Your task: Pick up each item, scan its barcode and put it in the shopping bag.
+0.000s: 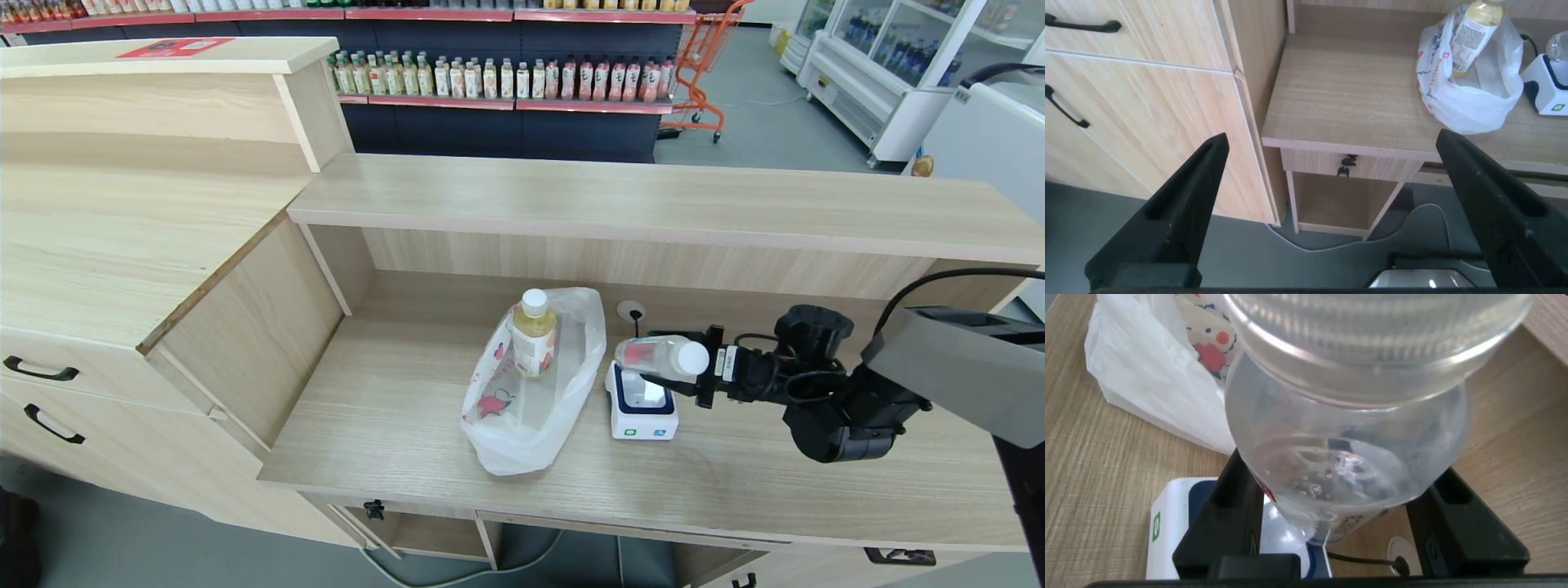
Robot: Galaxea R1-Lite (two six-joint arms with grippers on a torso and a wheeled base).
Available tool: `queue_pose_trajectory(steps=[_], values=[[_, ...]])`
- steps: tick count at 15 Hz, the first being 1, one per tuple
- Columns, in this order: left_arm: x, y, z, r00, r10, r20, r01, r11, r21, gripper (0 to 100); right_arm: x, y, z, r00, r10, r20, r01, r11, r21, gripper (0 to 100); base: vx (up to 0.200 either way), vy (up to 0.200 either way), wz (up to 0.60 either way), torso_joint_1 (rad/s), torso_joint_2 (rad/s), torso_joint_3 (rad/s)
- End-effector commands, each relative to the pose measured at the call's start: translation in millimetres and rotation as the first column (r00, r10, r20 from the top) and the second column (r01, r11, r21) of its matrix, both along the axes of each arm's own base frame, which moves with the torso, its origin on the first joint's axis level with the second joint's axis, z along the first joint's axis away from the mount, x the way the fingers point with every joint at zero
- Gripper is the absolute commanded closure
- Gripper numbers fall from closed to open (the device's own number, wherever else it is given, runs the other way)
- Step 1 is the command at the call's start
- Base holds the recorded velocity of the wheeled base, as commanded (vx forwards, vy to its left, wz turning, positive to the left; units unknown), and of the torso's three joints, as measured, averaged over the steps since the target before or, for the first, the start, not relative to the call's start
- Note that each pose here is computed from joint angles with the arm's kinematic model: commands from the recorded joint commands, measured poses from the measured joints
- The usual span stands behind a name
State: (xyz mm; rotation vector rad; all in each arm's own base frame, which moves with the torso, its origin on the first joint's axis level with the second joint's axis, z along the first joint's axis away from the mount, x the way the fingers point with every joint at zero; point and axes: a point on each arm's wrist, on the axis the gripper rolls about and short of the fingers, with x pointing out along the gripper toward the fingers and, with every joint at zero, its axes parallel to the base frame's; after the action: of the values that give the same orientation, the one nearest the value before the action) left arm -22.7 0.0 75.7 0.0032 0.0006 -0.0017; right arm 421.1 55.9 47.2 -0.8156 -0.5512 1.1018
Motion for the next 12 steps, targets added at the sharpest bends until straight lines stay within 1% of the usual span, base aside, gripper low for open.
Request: queue_pose_trajectory(steps=[1, 12], values=[[0.0, 0.0, 0.0, 1.000, 0.000, 0.001, 0.000, 1.000, 0.000, 0, -3.9, -1.1, 13.1, 1.000, 0.001, 0.018, -0.001, 1.000, 0.005, 100, 0.000, 0.000, 0.00, 0.000, 0.00, 0.000], [0.1, 0.0, 0.1, 1.000, 0.000, -0.001, 0.000, 1.000, 0.000, 0, -5.4, -11.5, 4.7, 1.000, -0.022, -0.002, 0.022, 1.000, 0.000, 100, 0.000, 0.000, 0.00, 0.000, 0.00, 0.000]])
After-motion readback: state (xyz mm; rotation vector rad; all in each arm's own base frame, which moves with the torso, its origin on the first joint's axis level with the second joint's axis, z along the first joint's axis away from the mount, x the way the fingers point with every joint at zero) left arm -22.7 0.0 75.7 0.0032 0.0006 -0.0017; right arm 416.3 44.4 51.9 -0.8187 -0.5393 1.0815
